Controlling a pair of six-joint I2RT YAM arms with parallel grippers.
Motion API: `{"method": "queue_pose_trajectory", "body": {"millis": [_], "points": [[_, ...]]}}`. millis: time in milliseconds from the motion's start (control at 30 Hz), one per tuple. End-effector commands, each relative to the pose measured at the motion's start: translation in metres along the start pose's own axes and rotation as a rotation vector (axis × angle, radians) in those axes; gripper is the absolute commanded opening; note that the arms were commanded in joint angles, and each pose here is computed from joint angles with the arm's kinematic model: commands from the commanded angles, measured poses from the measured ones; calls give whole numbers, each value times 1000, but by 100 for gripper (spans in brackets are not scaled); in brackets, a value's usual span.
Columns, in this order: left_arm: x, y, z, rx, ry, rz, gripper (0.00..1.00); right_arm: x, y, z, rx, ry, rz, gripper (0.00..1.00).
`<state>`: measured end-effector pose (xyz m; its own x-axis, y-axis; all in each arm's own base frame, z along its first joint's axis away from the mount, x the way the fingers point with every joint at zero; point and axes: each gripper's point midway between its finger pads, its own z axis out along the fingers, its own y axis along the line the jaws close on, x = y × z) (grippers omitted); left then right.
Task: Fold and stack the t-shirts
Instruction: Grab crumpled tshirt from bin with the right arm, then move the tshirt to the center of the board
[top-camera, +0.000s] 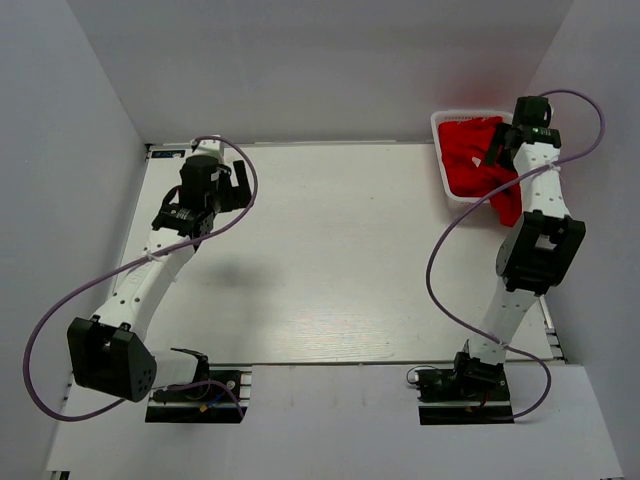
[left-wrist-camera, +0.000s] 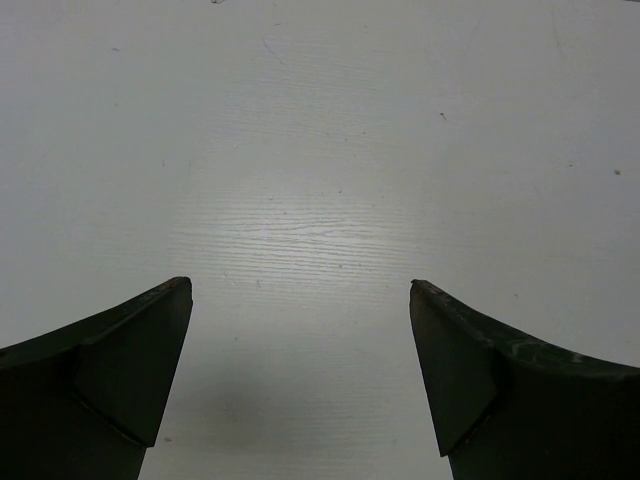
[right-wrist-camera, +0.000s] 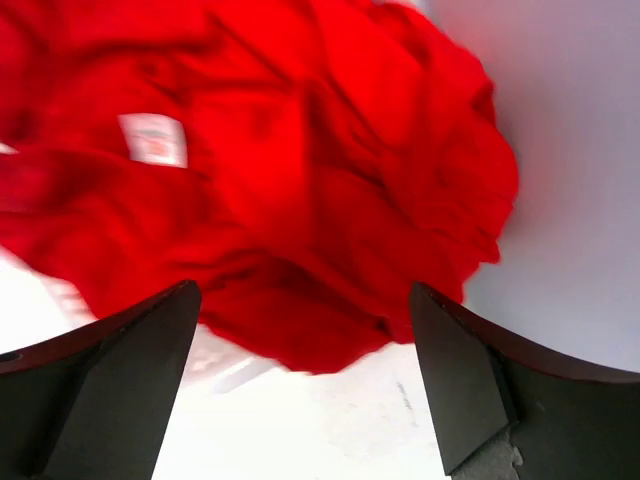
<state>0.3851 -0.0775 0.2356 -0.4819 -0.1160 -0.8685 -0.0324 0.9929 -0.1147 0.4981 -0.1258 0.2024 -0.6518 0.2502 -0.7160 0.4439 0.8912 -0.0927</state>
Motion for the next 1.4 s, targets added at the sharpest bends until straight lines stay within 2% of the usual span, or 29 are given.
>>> {"method": "queue_pose_trajectory", "body": {"millis": [0, 133, 267, 333, 367, 433, 533, 567, 733, 967, 1100, 1233, 1367], "points": [[-12, -6, -7, 48, -48, 0, 100, 17, -16, 12, 12, 90, -37, 90], [-7, -3, -7, 36, -56, -22, 100, 33, -15, 34, -23, 147, -31, 90], [-12, 0, -10, 21, -78, -27, 100, 38, -15, 42, -43, 155, -44, 80], [-11, 4, -8, -4, -84, -28, 100, 36, -19, 40, -30, 142, -38, 67], [-11, 4, -8, -3, -84, -38, 100, 36, -21, 43, -17, 132, -36, 55], [-14, 5, -11, -10, -95, -41, 100, 34, -26, 39, 7, 121, -33, 42], [-15, 7, -11, -22, -98, -41, 100, 34, -34, 38, 38, 117, -33, 18], [-13, 10, -12, -34, -101, -42, 100, 33, -34, 35, 35, 113, -32, 0], [-13, 11, -15, -34, -101, -42, 100, 8, -27, 11, -42, 1, -31, 0], [-15, 6, -21, -1, -104, -52, 100, -53, -14, -65, -191, -216, -28, 0], [-17, 5, -24, -2, -98, -61, 100, -87, -5, -124, -288, -338, -26, 0], [-13, 6, -25, -6, -81, -79, 100, -109, 15, -179, -455, -451, -56, 0], [-7, 2, -25, 11, -53, -93, 100, -147, 27, -252, -586, -642, -84, 0]]}}
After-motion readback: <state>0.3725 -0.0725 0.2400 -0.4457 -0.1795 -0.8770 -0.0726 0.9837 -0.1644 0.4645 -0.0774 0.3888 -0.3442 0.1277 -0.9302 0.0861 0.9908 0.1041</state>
